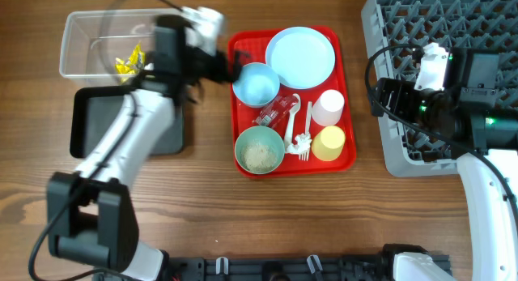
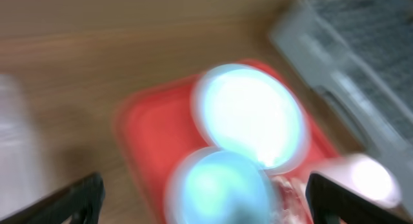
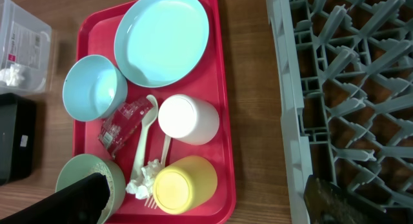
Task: Sort waste into correct bins and load items into the dishwasher rack
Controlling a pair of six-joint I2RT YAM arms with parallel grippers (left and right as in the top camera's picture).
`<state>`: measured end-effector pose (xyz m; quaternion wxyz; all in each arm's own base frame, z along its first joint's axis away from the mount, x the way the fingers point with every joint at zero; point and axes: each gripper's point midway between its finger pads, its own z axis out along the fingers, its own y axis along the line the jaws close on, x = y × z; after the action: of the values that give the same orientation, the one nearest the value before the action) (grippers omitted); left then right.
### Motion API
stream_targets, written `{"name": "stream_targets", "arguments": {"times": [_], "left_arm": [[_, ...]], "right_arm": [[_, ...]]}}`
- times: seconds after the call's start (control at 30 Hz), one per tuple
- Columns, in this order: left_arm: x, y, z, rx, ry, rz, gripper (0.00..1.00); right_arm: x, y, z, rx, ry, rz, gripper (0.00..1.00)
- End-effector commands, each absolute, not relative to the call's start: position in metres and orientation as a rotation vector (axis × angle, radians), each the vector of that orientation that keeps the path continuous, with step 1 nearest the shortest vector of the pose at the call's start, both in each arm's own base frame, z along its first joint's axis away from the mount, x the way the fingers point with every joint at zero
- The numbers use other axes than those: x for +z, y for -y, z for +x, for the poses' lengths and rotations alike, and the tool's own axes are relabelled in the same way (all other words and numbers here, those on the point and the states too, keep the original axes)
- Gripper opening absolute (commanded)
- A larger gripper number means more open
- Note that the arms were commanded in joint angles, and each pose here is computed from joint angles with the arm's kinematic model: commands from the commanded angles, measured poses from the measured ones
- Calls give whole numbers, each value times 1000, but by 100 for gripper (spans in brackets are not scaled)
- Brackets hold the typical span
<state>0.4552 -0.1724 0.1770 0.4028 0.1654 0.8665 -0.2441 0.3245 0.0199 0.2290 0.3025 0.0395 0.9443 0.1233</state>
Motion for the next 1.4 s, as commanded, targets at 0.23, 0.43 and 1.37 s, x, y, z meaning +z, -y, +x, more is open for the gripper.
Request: {"name": "stream_targets", "arguments": {"times": [0.23, 0.43, 1.37], "left_arm": [[101, 302, 338, -648, -2396, 951, 93], [65, 313, 314, -612, -2481, 1056, 82], [184, 213, 428, -4, -2214, 641, 4]], "right_arm": [[231, -17, 326, 316, -2507, 131, 100], [230, -17, 325, 317, -2511, 132, 100], [231, -17, 326, 315, -2506, 130, 100]]}}
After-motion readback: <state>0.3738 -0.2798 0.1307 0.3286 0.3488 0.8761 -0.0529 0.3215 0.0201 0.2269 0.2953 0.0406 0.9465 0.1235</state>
